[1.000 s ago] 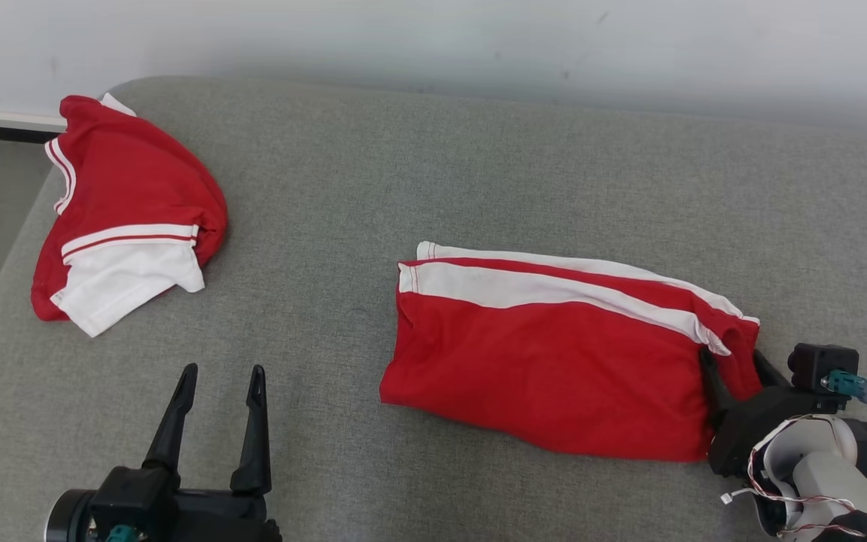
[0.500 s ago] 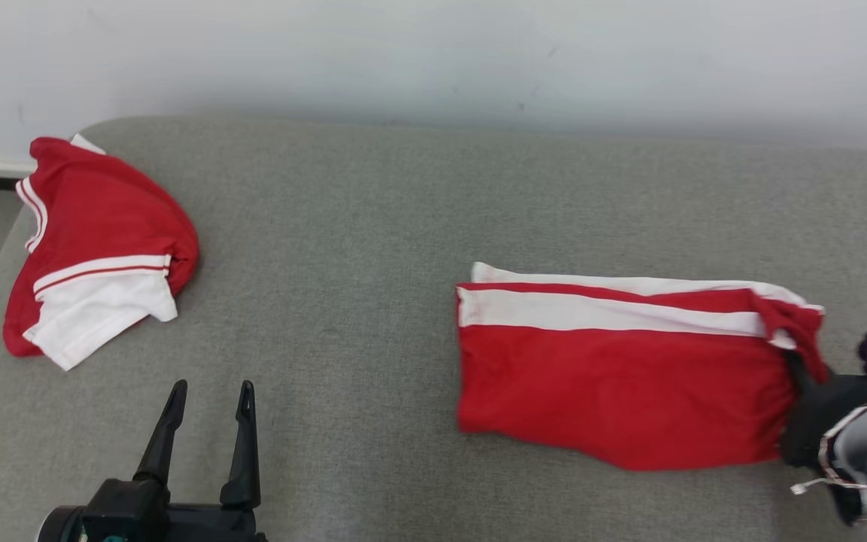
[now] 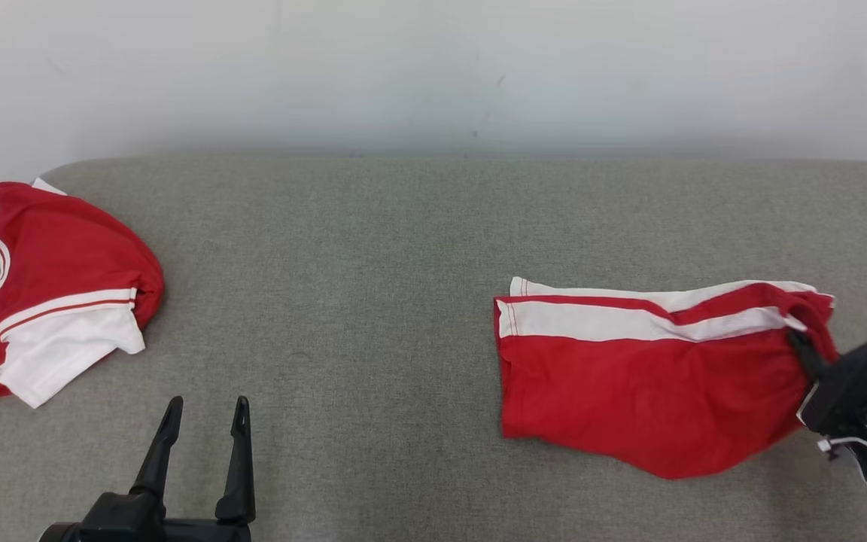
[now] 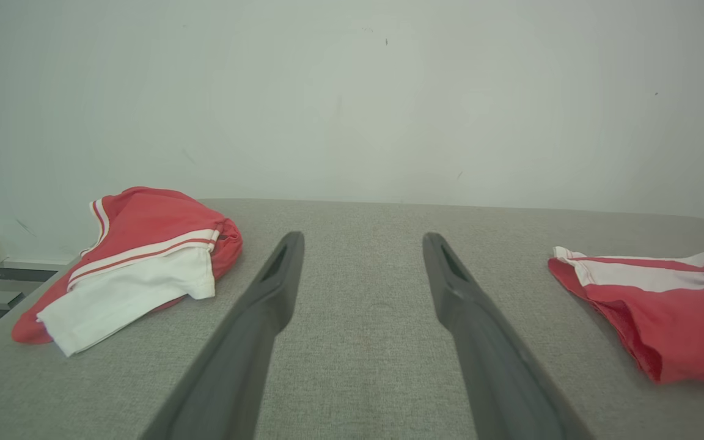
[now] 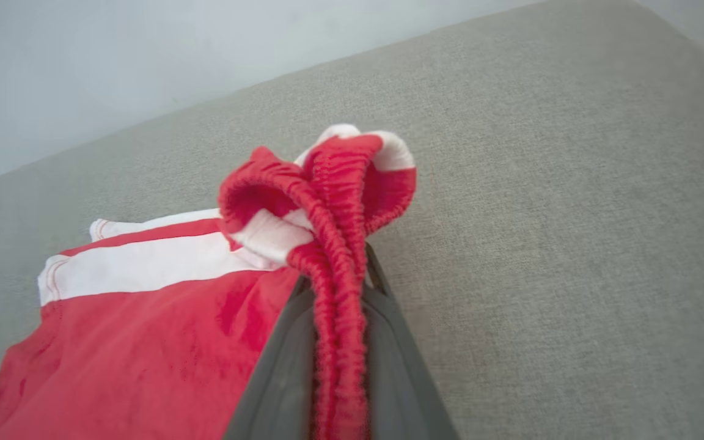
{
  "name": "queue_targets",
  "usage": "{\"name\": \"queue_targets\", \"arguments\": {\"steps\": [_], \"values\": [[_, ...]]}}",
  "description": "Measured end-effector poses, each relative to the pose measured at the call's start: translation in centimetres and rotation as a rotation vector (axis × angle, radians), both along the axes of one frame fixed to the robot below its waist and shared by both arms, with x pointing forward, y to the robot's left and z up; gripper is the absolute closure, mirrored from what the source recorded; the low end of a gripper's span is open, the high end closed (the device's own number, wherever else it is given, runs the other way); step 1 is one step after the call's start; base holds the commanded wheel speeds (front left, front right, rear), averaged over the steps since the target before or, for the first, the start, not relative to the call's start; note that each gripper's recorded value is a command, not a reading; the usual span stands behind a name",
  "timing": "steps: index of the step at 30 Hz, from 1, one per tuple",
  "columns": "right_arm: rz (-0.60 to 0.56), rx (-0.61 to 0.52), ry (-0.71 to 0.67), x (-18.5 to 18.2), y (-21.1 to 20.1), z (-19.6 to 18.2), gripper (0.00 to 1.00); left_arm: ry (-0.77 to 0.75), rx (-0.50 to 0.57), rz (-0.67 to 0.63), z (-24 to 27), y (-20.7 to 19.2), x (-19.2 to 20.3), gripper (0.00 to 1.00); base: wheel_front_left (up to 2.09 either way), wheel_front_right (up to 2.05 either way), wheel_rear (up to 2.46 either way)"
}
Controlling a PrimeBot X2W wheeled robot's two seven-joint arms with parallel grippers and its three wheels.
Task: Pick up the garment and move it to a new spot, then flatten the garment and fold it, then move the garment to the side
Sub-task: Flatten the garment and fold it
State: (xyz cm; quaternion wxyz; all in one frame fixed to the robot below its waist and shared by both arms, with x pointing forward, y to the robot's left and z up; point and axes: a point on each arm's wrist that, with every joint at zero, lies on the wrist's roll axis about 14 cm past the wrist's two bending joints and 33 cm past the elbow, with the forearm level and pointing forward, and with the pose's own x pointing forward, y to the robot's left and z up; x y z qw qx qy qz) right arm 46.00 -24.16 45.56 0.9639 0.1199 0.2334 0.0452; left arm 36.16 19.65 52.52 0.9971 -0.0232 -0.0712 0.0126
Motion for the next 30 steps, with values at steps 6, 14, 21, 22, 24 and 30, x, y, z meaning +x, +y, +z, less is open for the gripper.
{"name": "queue_targets", "arguments": {"steps": [6,14,21,22,24,30], "values": [[0.070,0.221,0.064,0.1,4.3,1.8,1.00,-0.003,-0.001,-0.007,0.1,-0.2,-0.2,0.00,0.00,0.00,0.00],[0.188,0.336,0.138,0.6,10.0,2.4,1.00,0.008,-0.012,-0.008,-0.3,-0.4,-0.2,0.00,0.00,0.00,0.00],[0.300,0.362,0.188,1.0,16.1,2.0,1.00,0.017,-0.025,-0.004,-0.5,-0.6,-0.1,0.00,0.00,0.00,0.00],[0.309,0.360,0.200,0.9,16.8,1.6,1.00,0.020,-0.025,-0.003,-0.6,-0.5,-0.1,0.00,0.00,0.00,0.00],[0.320,0.358,0.221,0.9,17.8,0.9,1.00,0.022,-0.027,0.003,-0.6,-0.4,-0.1,0.00,0.00,0.00,0.00],[0.317,0.326,0.228,1.2,19.5,-0.7,0.00,0.036,-0.029,0.029,-1.1,0.3,-0.2,0.00,0.00,0.00,0.00]]}}
